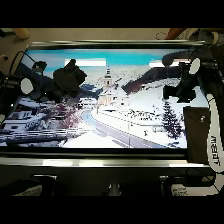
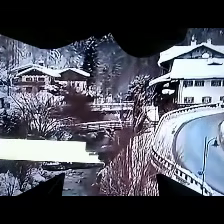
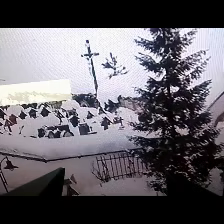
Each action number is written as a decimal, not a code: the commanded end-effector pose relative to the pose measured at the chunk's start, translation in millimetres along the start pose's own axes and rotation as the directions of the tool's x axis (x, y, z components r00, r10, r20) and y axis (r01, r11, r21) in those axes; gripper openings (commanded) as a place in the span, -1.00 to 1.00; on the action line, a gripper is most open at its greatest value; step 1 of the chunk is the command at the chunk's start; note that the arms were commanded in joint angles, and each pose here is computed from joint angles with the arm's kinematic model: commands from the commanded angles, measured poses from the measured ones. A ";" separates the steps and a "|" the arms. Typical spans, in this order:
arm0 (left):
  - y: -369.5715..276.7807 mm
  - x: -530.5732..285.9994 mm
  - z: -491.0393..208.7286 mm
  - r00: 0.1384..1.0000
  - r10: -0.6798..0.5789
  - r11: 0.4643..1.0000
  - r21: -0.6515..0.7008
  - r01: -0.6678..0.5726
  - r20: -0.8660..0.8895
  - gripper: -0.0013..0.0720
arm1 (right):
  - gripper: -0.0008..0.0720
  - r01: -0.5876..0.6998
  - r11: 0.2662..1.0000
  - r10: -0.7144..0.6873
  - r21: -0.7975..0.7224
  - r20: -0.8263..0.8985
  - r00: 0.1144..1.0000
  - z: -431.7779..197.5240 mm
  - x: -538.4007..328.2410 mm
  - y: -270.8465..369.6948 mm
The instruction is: Fold the shirts.
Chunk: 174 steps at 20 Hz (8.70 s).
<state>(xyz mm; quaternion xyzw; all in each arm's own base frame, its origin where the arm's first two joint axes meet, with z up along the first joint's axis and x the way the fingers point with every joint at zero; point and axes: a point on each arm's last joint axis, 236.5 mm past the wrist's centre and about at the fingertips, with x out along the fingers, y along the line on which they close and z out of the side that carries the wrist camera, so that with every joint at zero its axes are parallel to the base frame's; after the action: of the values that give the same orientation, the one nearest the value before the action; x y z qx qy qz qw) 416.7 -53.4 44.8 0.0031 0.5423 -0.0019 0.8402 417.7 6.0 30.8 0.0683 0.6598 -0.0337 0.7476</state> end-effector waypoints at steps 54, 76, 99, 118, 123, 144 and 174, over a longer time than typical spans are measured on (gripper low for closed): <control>-58.0 69.6 -68.8 0.858 -0.442 0.885 -0.282 0.370 -0.262 0.94 | 0.96 -0.412 0.867 0.387 -0.280 -0.141 0.911 -64.6 -8.5 124.9; -96.3 -29.4 22.8 0.852 -0.508 0.861 0.045 0.507 0.125 -0.87 | -0.91 -0.444 0.661 0.554 -0.605 -0.006 0.832 -50.0 -29.0 258.6; -39.3 -149.9 117.6 0.713 -0.315 0.919 0.014 0.394 0.626 -0.87 | -0.90 -0.229 0.950 0.306 -0.210 0.497 0.812 -2.5 -122.2 111.1; -93.6 28.3 -211.8 0.749 -0.577 0.781 -0.489 0.389 -0.326 0.99 | -0.90 -0.079 0.982 0.113 -0.174 0.195 0.974 -20.1 -10.3 78.7; -145.3 53.2 -206.0 0.777 -0.609 0.717 -0.530 0.453 -0.159 0.99 | -0.90 -0.083 0.981 0.117 -0.173 0.194 0.974 -20.5 -10.5 79.5; -18.3 46.2 114.9 0.812 -0.459 0.711 -0.400 0.579 0.361 -0.87 | -0.90 -0.489 0.872 0.489 0.029 0.005 0.872 -190.4 41.6 222.5; -102.9 47.8 -172.4 0.773 -0.570 0.811 -0.342 0.475 -0.277 -0.87 | 0.05 -0.393 0.918 0.395 0.041 -0.130 0.909 -89.4 135.4 85.0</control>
<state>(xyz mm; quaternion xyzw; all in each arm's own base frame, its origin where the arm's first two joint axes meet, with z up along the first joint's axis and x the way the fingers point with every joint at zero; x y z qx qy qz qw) 264.4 -150.3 -89.7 -0.2753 0.6904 -0.1362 0.6550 329.5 93.0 -100.8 0.2067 0.7220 0.1187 0.6495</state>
